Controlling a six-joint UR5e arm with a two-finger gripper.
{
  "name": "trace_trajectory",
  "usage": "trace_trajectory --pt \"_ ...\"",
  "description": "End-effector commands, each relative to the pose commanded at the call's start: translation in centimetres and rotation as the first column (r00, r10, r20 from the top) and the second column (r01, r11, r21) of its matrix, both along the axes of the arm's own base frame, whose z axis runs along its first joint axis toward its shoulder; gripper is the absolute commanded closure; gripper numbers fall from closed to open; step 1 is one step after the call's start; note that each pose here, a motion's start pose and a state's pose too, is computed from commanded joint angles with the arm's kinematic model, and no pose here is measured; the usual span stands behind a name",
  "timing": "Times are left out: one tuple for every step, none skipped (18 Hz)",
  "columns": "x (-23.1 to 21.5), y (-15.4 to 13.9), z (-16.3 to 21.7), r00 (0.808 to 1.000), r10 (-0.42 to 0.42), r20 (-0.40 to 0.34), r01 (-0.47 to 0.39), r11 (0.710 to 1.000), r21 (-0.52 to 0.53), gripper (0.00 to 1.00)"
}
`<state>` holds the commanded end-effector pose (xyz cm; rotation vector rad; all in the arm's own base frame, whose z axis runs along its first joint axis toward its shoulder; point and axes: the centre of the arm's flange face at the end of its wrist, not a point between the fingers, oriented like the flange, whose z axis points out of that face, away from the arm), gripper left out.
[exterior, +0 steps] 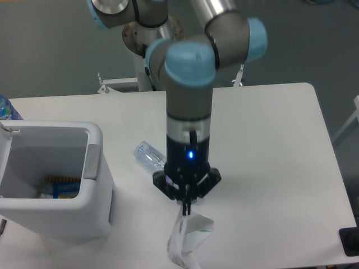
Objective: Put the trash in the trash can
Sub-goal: 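Lift the white paper and carry it over the white bin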
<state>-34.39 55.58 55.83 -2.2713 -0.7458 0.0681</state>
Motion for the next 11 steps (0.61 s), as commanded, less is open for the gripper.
trace_trajectory --pt "1.0 -0.5 1.4 1.000 0.000 -0.009 0.000 1.000 0.017 1.00" --pt "1.7 -1.0 2.4 1.000 0.003 -0.016 -0.002 1.000 0.031 1.00" --pt "3.0 -1.2 3.5 1.000 -0.006 -0.025 0.007 0.999 0.044 1.00" --pt "4.7 -0.8 4.0 0.999 -0.030 -0.027 0.031 0.998 0.049 1.00" --pt "7.0 -0.2 3.8 0.998 -0.061 -0.023 0.062 0.997 0.042 1.00" --pt "8.8 -0.2 3.5 0.996 -0.086 -0.023 0.087 0.996 0.033 1.00" --pt "9.9 -0.4 3.2 0.994 -0.103 -0.021 0.104 0.994 0.028 1.00" --pt "11.1 -0.4 3.0 0.993 -0.118 -0.015 0.119 0.993 0.025 1.00" --pt "12.8 0.0 2.3 0.990 -0.144 -0.007 0.144 0.990 0.014 1.00" --pt "14.4 0.3 1.3 0.985 -0.170 0.002 0.170 0.985 -0.002 1.00" --pt "15.5 0.4 0.8 0.982 -0.189 0.008 0.189 0.982 -0.011 1.00"
